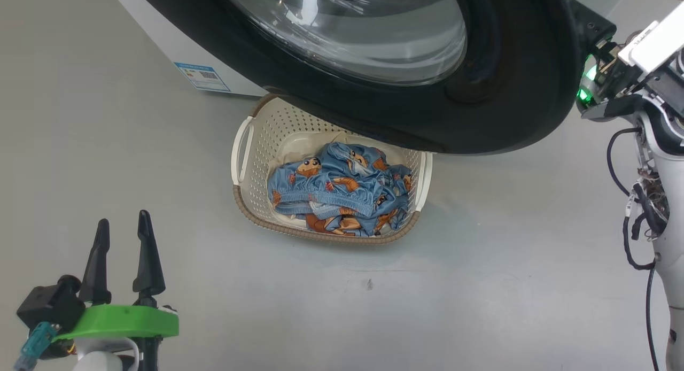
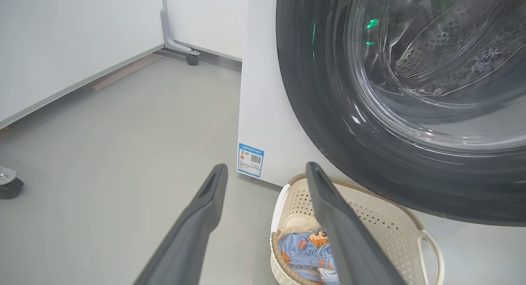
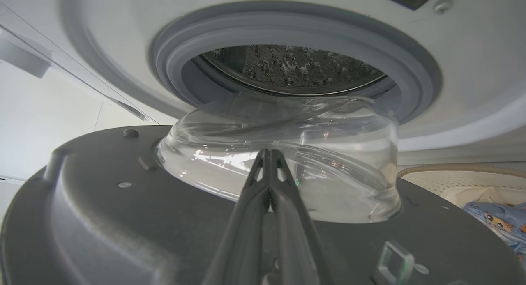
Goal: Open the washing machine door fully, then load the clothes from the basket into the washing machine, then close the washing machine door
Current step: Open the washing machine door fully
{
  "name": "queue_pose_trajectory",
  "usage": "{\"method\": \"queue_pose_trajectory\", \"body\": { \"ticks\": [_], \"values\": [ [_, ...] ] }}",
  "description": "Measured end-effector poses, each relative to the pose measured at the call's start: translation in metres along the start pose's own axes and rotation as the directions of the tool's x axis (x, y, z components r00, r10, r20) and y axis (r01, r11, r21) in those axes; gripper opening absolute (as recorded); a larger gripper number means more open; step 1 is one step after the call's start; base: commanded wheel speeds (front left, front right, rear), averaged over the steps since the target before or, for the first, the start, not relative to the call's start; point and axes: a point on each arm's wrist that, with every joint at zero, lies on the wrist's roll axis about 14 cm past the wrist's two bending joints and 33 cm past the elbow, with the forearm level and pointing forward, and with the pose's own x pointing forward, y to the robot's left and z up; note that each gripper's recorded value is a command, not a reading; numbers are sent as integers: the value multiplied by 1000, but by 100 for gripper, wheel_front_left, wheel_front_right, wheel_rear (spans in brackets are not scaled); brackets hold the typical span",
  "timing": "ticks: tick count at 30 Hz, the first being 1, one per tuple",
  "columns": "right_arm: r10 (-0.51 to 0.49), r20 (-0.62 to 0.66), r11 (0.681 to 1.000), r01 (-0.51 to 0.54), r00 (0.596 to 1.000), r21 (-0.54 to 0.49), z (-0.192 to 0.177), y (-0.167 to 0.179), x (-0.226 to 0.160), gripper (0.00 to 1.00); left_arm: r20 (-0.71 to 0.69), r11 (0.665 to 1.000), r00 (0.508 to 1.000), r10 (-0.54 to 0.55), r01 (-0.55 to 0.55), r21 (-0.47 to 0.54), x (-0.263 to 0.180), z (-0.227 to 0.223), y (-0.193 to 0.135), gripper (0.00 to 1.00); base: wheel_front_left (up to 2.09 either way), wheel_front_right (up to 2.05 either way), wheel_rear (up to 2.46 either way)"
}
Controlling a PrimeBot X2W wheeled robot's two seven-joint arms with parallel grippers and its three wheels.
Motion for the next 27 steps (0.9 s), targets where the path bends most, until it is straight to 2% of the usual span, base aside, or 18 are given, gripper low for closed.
{"method": "queue_pose_trajectory", "body": {
  "ticks": [27],
  "values": [
    [66,-213,995,-48,975,86,-99,42,-17,0,76,999,996,-39,42,-28,-15,27,-14,100,0,0,0]
  ]
}}
